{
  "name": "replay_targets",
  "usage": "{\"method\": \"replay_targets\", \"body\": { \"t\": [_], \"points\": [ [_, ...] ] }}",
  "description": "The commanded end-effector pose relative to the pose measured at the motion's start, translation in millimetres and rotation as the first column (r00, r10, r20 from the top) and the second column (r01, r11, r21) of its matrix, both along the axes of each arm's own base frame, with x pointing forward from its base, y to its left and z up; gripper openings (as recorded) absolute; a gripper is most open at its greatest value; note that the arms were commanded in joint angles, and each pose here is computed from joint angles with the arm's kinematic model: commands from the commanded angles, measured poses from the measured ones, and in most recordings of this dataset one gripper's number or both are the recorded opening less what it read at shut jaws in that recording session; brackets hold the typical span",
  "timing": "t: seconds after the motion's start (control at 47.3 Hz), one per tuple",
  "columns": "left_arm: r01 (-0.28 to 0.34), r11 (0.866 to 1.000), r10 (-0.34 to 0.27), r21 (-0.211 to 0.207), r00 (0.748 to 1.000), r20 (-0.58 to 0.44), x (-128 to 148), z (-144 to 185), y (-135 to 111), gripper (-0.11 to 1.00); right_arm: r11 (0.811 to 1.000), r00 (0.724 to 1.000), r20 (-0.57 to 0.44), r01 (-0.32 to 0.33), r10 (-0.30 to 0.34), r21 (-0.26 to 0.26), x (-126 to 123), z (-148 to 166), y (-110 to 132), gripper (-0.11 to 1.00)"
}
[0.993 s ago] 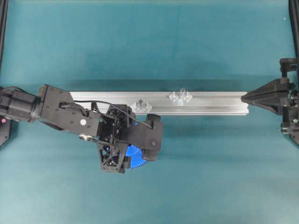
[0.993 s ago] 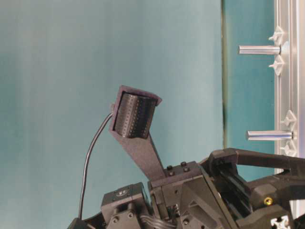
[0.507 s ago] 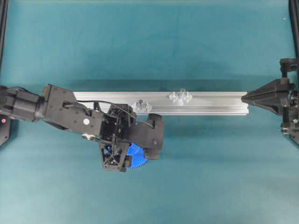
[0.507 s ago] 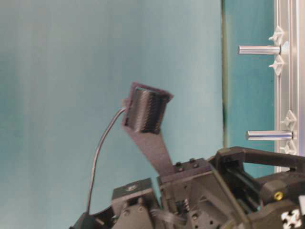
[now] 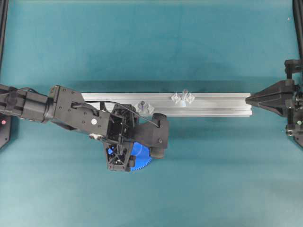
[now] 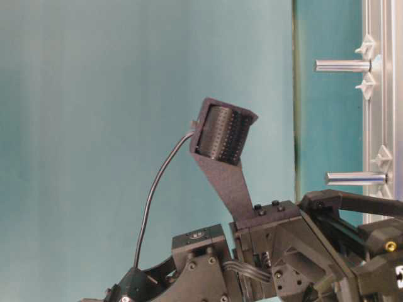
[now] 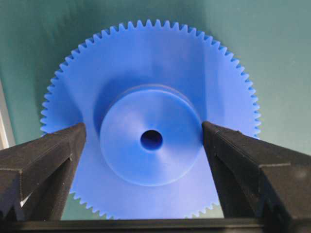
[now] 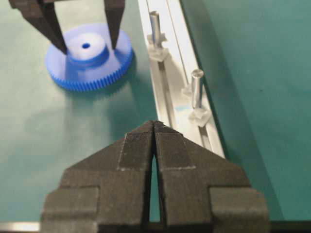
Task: Find the location of the shaft and insert the large gear.
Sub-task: 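Lower the left gripper over the gear hub and close on it, then lift the blue gear off the table with the left gripper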
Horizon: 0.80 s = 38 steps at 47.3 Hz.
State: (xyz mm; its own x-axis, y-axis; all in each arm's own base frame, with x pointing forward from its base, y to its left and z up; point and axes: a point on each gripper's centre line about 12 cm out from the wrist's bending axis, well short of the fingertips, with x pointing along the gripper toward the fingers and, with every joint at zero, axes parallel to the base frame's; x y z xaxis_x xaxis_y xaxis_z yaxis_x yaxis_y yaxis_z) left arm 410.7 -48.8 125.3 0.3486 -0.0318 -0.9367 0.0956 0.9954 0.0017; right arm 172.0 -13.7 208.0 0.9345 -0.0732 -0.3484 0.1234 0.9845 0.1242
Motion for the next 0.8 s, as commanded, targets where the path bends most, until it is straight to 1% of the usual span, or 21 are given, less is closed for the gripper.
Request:
{"method": "replay_targets", "body": {
  "t": [0.0,0.507,0.782],
  "points": [
    [-0.001,1.000,0.001,-0.003,0.999,0.037,4.6,12.3,0.3,0.94,1.000,1.000,0.007,0.005,-0.005,0.010,1.6,2.5,-0.4,0.01],
    [-0.003,1.000,0.003,0.001,1.000,0.006,3.8,-0.1,0.4,0.94,1.000,1.000,0.005,0.006,-0.006,0.011,1.4,1.9,-0.4,0.01],
    [-0.021,1.000,0.021,-0.003,1.000,-0.009,1.9,-1.2,0.7,0.94,1.000,1.000,0.005,0.007,-0.007,0.011,1.4,1.9,-0.7,0.01]
  ]
}}
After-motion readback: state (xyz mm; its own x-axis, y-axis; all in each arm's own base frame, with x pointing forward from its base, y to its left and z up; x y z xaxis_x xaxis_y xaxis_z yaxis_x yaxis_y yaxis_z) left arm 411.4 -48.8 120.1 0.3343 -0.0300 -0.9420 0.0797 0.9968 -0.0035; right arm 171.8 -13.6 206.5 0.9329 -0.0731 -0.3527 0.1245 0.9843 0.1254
